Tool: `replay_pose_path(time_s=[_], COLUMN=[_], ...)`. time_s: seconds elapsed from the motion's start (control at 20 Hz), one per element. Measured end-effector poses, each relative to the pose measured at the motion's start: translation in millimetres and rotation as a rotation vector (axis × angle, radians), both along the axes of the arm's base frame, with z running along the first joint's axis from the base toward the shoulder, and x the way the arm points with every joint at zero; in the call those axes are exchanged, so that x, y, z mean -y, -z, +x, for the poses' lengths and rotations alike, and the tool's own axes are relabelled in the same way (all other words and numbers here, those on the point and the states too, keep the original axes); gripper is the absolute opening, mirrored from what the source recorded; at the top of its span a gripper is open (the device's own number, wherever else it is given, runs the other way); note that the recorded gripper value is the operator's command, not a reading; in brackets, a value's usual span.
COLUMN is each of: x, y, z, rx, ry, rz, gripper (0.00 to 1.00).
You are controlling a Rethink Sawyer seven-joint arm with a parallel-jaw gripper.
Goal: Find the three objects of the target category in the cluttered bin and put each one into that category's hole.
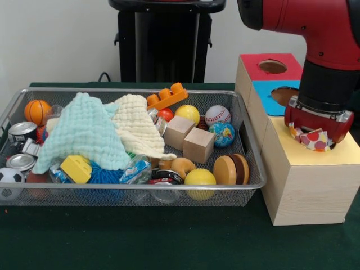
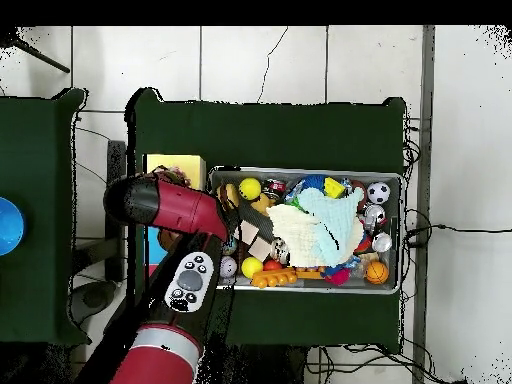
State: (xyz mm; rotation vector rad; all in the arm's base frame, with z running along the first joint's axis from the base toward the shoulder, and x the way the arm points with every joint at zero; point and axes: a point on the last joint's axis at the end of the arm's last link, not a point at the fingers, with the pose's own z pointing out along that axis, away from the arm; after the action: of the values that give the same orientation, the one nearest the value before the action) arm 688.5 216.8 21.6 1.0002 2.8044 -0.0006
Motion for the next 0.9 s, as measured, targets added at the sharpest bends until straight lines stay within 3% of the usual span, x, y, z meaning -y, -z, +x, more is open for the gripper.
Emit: replay_pose_path(time_s=[0.25, 0.7, 0.75, 0.9], x=[1, 6, 6, 10], y=[3, 2, 2, 3], z=[6.7, 12.0, 11.3, 8.5], rx=[0.029, 0.027, 0.025, 0.019], ry=[0.043, 0.115, 0.118, 0.121], rz=[0.017, 0.062, 0.062, 0.058], gripper=[0.00, 0.00, 1.00, 1.00])
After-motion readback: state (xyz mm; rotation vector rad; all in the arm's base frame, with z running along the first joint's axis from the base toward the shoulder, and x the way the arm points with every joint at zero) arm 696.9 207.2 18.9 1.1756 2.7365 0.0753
